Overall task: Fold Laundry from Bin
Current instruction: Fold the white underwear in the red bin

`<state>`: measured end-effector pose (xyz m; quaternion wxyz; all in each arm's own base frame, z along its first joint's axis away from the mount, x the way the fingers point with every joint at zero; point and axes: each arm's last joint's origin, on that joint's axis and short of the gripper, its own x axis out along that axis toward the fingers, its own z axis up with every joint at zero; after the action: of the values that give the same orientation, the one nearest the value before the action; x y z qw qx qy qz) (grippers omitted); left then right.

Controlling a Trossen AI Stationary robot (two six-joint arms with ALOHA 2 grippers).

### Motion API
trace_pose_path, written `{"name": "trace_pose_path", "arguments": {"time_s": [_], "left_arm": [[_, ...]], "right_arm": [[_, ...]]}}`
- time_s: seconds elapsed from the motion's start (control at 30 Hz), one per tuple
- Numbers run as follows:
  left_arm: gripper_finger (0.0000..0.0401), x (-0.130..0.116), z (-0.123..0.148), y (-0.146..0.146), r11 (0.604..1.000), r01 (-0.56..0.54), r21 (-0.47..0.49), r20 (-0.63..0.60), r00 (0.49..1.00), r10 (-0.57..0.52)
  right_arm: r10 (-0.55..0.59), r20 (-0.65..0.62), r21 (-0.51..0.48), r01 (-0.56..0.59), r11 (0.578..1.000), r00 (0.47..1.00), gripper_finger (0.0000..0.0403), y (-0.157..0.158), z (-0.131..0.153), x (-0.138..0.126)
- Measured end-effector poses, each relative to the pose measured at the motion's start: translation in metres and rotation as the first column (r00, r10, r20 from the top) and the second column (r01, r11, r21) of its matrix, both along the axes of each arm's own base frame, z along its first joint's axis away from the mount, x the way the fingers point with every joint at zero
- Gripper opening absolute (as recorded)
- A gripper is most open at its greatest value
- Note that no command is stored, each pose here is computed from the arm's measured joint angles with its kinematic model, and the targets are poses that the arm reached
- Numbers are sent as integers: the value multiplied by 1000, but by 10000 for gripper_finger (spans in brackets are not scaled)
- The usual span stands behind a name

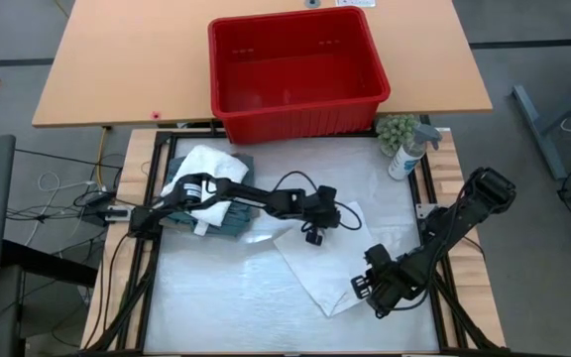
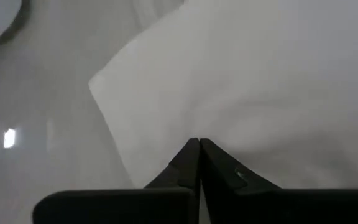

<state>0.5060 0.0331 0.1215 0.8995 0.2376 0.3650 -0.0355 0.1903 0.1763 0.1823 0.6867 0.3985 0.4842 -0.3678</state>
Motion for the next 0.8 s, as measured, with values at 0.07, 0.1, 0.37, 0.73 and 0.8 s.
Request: {"name": "trace_pose_path", "arguments": {"time_s": [0.07, 0.1, 0.37, 0.73, 0.8], "left_arm": [[0, 1, 2, 3, 999, -26, 41, -43, 999, 28], [0, -1, 1, 5, 998, -34, 44, -65, 997, 36], [0, -23, -5, 19, 984, -176, -1, -294, 941, 168], [0, -51, 26, 16, 897, -428, -109, -451, 826, 338], [0, -59, 40, 17, 882, -446, -151, -469, 818, 333]], "right_arm": [[3, -22, 8, -3, 1000, 1000, 42, 1, -3, 0], [4, -40, 12, -3, 1000, 999, 42, 2, -5, 0], [-3, -200, 36, 11, 999, 980, 22, 4, -32, 9], [8, -193, -154, -38, 987, 981, 36, -21, -20, 7], [95, -111, -192, -115, 975, 989, 34, -22, -7, 7]]}}
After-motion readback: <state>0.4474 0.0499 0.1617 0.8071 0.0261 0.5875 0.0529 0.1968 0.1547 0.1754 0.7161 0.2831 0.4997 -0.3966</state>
